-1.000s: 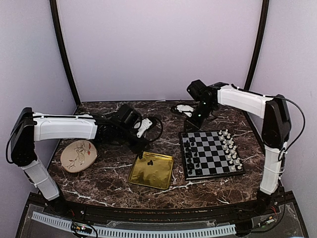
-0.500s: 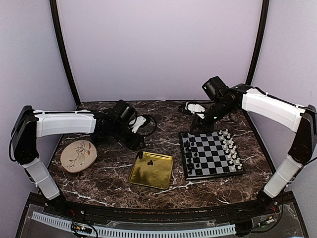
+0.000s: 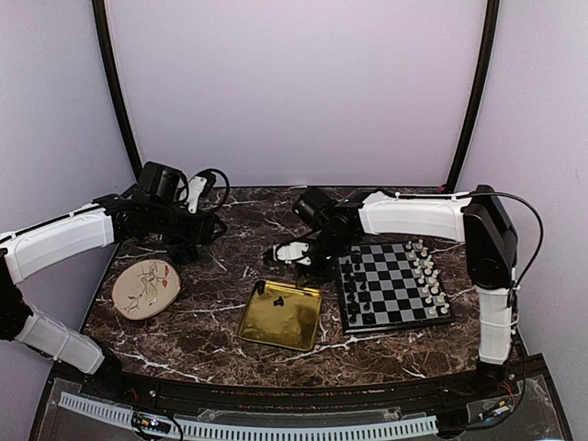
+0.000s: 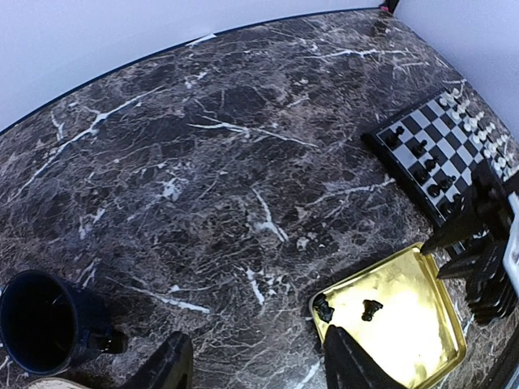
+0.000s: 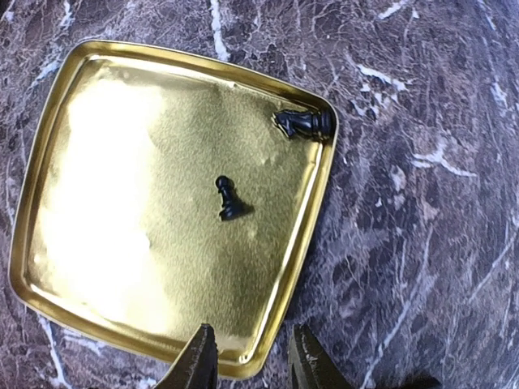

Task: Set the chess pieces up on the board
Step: Pick up the pawn from the storage box.

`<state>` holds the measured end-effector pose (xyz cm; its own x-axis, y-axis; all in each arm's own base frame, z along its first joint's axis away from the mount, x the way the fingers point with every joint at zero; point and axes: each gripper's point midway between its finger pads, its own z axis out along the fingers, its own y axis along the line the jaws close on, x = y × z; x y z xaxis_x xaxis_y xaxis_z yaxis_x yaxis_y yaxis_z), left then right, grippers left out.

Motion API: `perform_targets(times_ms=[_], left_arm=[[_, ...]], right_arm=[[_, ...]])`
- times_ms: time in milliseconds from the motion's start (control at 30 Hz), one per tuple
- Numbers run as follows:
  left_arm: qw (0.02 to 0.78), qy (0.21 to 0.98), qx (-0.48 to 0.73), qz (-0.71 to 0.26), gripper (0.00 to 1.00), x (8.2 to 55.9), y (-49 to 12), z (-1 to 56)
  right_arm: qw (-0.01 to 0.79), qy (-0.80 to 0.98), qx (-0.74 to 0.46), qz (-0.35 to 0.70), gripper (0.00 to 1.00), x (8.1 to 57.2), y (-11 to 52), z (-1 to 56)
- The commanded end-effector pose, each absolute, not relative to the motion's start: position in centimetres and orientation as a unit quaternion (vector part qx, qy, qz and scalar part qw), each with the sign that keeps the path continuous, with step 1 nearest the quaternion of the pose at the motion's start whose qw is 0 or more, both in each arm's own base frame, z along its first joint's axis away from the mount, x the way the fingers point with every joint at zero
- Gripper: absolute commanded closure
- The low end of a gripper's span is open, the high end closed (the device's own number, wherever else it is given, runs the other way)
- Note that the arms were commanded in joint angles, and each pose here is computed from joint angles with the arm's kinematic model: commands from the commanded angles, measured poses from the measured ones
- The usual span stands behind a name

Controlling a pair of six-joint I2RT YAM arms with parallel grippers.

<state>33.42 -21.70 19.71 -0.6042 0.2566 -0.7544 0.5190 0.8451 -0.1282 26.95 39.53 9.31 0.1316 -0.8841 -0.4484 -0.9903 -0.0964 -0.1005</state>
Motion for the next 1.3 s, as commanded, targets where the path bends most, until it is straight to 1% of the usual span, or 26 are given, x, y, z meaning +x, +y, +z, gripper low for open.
perform_targets(times_ms=[0, 333, 800, 933, 1267], left_arm=[[0.414, 0.872, 0.185, -0.185, 0.42, 34.1, -20.3, 21.1], [0.424, 0.862, 0.180, -0.213, 0.42, 33.9, -20.4, 22.4], [0.420, 0.862, 0.182, -0.218, 0.42, 33.7, -20.6, 22.3], [0.418, 0.862, 0.182, -0.221, 0.43, 33.7, -20.7, 22.2], [0.412, 0.863, 0.184, -0.228, 0.43, 33.7, -20.9, 21.9]], right_arm=[[0.208, 0.626, -0.740, 0.131, 0.68, 27.6, 42.4, 8.9], [0.168, 0.622, -0.753, 0.133, 0.65, 26.8, 44.4, 4.7], [0.146, 0.606, -0.769, 0.142, 0.65, 25.4, 44.8, 3.1], [0.135, 0.603, -0.773, 0.145, 0.68, 25.0, 44.7, 2.6], [0.124, 0.606, -0.772, 0.146, 0.79, 24.9, 44.7, 2.1]])
